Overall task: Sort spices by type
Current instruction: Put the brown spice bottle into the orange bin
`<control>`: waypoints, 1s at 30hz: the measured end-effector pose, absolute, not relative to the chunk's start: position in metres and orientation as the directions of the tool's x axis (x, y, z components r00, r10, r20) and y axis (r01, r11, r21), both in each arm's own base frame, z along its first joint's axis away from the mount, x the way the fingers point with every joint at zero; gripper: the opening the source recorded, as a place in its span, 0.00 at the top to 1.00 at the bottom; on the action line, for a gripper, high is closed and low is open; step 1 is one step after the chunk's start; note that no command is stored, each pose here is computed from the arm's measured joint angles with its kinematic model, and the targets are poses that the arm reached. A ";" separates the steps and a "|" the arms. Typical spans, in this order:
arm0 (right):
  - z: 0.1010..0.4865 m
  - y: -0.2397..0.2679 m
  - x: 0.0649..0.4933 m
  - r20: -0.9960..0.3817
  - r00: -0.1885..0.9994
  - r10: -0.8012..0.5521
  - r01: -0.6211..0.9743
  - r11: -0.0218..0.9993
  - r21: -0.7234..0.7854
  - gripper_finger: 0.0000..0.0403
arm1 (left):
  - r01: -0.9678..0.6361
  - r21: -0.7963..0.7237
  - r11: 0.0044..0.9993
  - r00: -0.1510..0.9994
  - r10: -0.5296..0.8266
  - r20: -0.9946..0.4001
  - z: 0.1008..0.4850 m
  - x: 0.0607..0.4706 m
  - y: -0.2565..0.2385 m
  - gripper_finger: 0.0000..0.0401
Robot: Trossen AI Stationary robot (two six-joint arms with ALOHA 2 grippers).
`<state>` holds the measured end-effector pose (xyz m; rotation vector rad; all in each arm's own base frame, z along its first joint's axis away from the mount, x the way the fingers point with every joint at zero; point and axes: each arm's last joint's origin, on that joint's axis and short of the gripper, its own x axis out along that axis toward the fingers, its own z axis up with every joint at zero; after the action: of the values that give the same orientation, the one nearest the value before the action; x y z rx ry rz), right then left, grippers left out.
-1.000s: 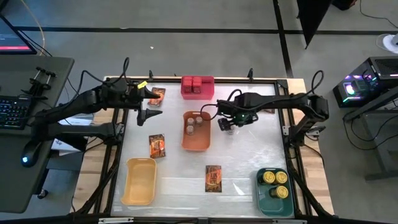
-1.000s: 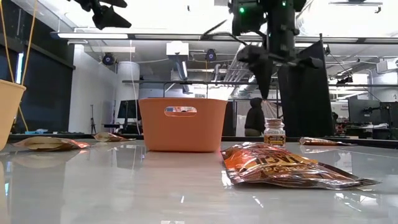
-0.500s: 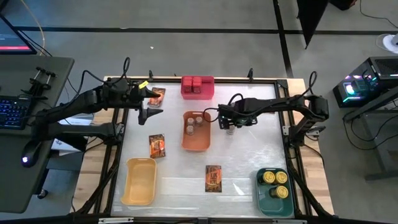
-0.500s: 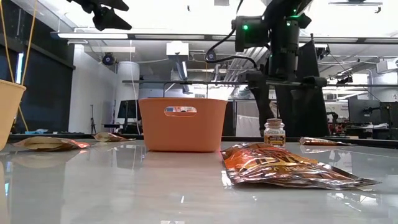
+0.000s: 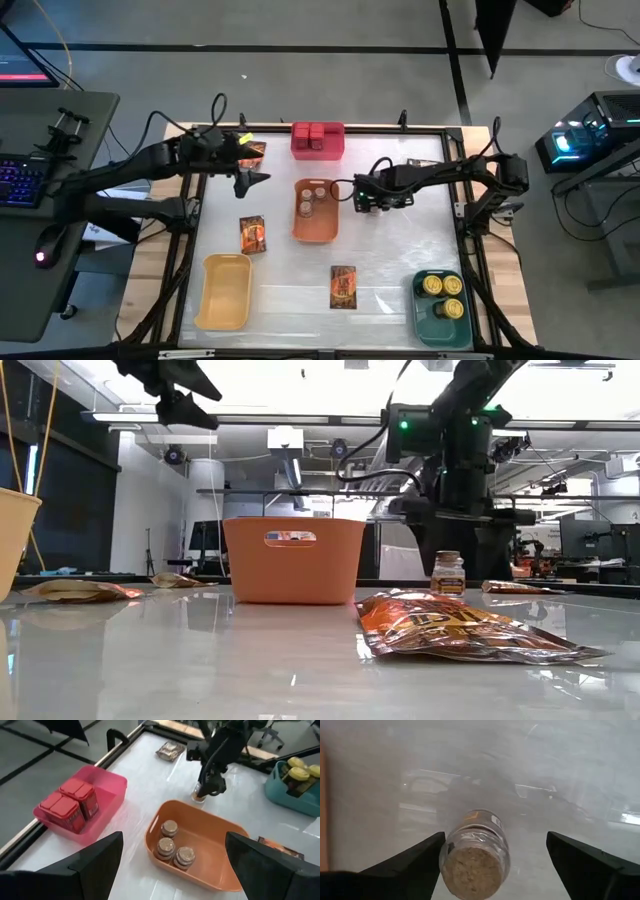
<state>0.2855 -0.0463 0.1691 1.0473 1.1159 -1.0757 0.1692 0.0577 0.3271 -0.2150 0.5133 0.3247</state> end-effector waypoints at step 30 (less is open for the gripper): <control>0.166 -0.046 0.285 -0.984 0.117 -0.132 0.978 0.188 0.091 0.56 | -0.377 -0.147 0.914 0.800 0.242 -0.548 0.320 0.179 0.061 0.16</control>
<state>0.2845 -0.0463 0.1657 1.0212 1.1101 -1.0652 0.1790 0.0609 0.3199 -0.2562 0.5501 0.3361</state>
